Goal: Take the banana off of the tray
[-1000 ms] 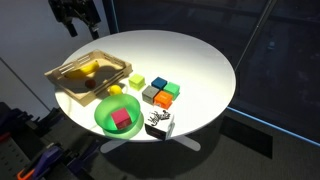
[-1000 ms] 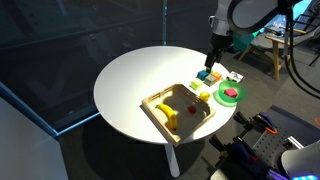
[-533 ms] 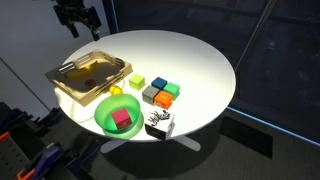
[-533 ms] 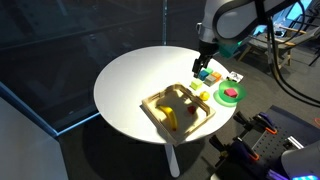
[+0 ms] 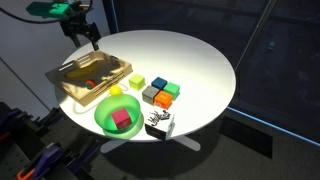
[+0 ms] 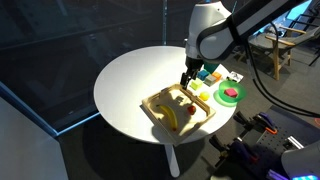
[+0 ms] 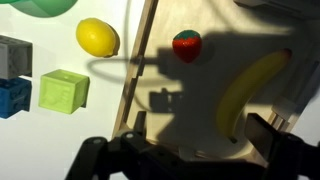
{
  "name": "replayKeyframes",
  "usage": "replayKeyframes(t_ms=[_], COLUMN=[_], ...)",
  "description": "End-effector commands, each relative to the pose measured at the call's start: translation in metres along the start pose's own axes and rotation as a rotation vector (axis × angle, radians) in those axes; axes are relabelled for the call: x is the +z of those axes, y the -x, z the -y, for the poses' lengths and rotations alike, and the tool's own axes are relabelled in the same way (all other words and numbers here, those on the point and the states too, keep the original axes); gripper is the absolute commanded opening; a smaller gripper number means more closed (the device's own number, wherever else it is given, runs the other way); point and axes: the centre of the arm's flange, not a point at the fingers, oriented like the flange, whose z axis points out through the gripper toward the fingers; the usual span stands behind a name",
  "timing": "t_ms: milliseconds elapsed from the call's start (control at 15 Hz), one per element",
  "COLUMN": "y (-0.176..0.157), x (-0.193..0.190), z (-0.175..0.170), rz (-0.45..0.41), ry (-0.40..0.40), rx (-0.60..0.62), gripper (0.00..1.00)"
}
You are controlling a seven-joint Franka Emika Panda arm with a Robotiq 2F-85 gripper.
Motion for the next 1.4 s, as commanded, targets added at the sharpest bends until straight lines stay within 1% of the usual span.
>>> replayKeyframes(t_ms=[0,333,867,1000,1333], y=[-0.017,-0.023,-0.028,-0.028,-0.032], x=[0.016,0.043,0.079,0.086,0.102], z=[0.015,0.034,0.059,0.063,0.069], rz=[0.002,0.033,0.078,0.079,0.044], ry=[-0.011,-0.024,-0.049,-0.056,-0.065], rx=[0.026,0.059,0.169,0.191,0.221], gripper=[1.00,1.00,1.00,1.00,1.00])
